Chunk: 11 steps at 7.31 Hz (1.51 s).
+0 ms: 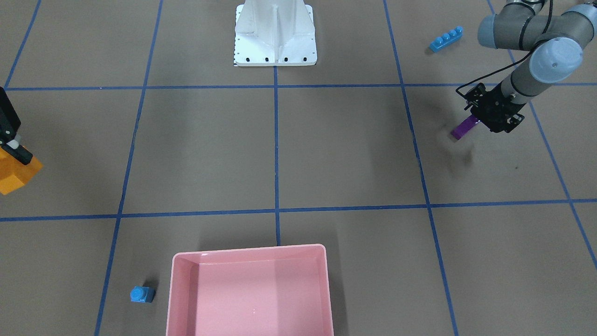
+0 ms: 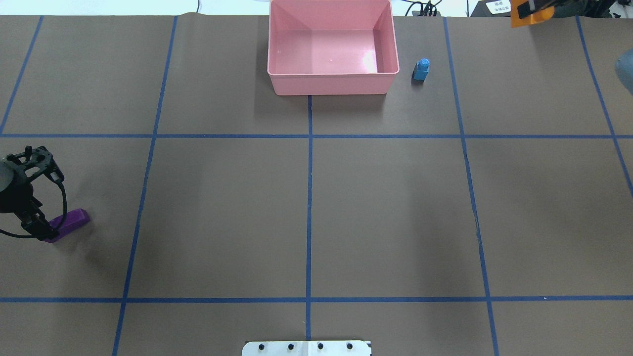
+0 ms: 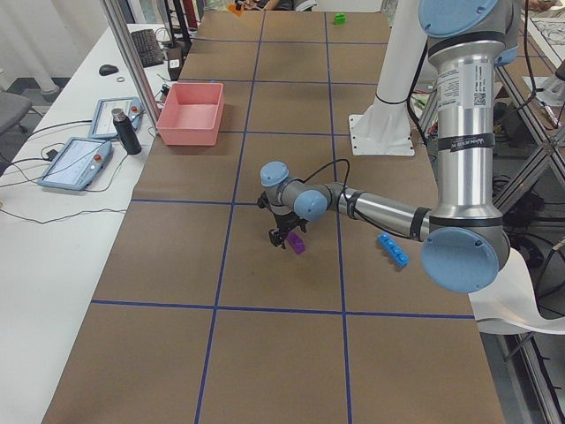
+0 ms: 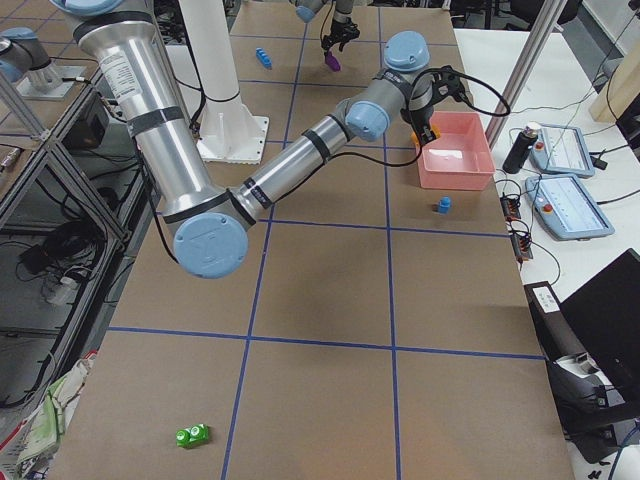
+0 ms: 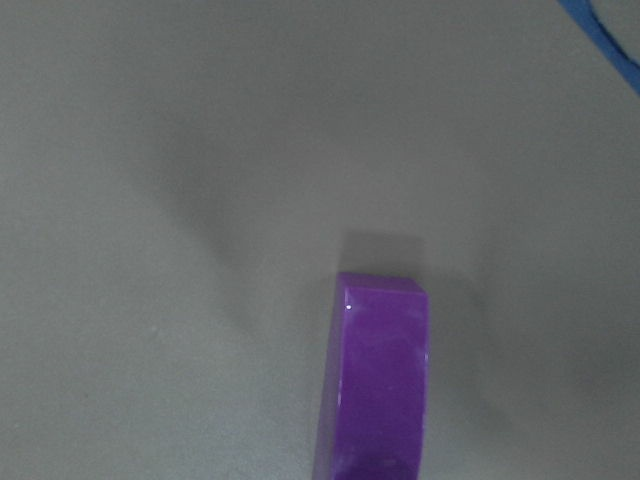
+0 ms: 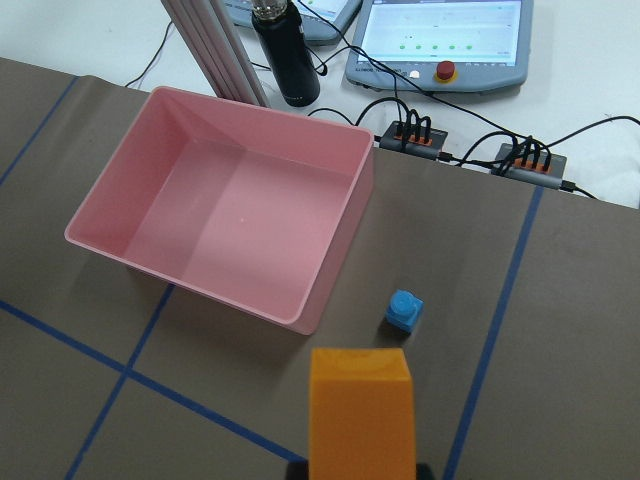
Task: Put all blocks into box
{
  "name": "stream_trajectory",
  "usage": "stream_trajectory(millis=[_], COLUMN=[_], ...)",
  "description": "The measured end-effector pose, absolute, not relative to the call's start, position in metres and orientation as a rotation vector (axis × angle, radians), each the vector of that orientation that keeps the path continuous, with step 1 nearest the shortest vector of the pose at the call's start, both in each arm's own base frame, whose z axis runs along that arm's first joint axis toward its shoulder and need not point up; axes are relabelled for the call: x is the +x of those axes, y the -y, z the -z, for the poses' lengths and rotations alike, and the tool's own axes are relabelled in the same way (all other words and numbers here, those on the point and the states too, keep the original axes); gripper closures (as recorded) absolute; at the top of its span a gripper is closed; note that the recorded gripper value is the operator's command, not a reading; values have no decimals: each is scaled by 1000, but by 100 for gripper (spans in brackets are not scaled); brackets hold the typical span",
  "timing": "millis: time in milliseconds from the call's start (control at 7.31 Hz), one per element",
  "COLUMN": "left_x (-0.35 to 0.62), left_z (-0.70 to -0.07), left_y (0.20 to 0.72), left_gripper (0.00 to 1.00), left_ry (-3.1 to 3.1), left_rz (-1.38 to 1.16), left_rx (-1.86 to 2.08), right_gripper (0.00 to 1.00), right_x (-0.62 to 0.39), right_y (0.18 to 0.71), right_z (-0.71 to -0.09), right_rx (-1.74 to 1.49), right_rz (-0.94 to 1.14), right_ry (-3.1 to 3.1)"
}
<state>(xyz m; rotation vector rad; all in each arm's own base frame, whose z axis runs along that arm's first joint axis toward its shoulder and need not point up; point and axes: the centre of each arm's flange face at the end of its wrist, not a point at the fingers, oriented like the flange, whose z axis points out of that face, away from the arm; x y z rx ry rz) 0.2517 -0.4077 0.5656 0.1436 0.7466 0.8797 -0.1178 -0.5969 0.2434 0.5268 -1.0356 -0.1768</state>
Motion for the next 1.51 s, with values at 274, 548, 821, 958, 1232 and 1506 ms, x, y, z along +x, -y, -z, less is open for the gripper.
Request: stream_trajectory(millis=[274, 548, 821, 958, 1232, 1506], left_x=[258, 262, 269, 271, 277, 280], left_z=[-570, -575, -584, -584, -580, -576], left_y=[406, 404, 400, 398, 397, 397], left_gripper=[0, 0, 7, 21, 48, 60], left_ry=[-747, -744, -742, -745, -749, -750], left_rz=[-889, -894, -904, -899, -863, -856], left_rx=[131, 118, 95, 87, 73, 75], right_gripper=[100, 100, 100, 100, 100, 100], right_x=[-164, -206, -233, -243, -272, -306], right_y=[643, 675, 694, 701, 716, 734], right_z=[-205, -173, -153, -148, -142, -140], right_rx=[515, 505, 489, 486, 482, 462], right_rz=[191, 198, 205, 205, 201, 197], right_ry=[1036, 1024, 1020, 1011, 974, 932])
